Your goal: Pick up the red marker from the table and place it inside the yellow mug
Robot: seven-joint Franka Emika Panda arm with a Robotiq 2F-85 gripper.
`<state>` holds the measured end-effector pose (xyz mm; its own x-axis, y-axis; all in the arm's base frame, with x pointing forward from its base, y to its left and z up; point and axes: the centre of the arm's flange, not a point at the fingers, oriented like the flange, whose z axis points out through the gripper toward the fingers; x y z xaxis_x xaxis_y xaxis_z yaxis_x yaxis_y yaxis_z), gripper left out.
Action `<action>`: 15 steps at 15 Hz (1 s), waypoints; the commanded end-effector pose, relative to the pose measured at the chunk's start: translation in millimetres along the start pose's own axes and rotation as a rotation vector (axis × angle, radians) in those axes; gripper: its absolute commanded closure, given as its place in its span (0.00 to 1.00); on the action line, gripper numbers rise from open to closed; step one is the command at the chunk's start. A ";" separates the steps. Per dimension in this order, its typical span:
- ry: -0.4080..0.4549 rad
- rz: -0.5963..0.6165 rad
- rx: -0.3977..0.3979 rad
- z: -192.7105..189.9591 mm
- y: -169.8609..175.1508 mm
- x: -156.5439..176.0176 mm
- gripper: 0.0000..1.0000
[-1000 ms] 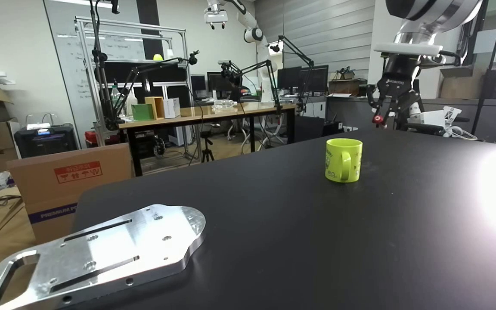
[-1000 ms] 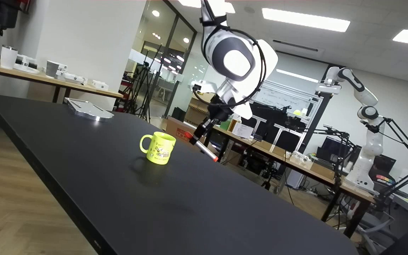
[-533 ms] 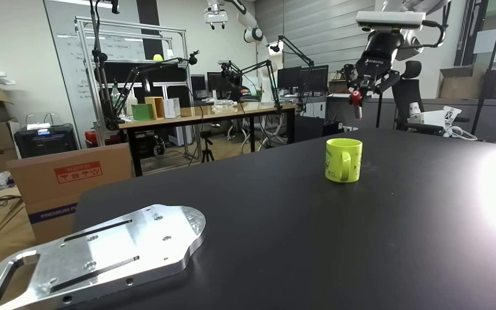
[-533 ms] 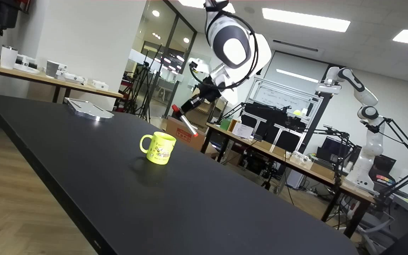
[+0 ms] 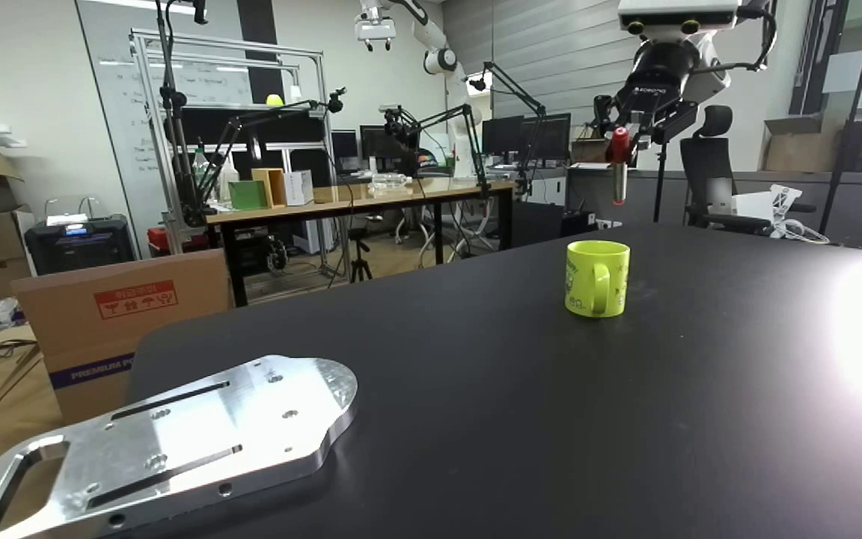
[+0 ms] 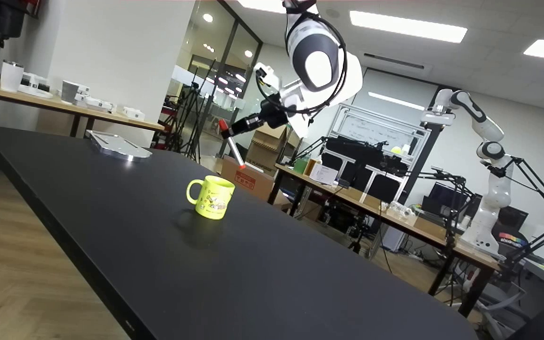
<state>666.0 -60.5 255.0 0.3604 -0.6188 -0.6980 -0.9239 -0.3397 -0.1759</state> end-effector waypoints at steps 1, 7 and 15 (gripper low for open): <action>-0.060 0.010 -0.002 7.8 -10.2 18.0 0.94; -0.036 0.023 -0.023 23.5 3.3 22.7 0.78; -0.061 0.012 -0.016 20.6 -0.2 22.3 0.94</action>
<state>669.2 -59.5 223.8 0.3391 -0.5996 -0.7250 -0.9268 -0.3454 -0.1478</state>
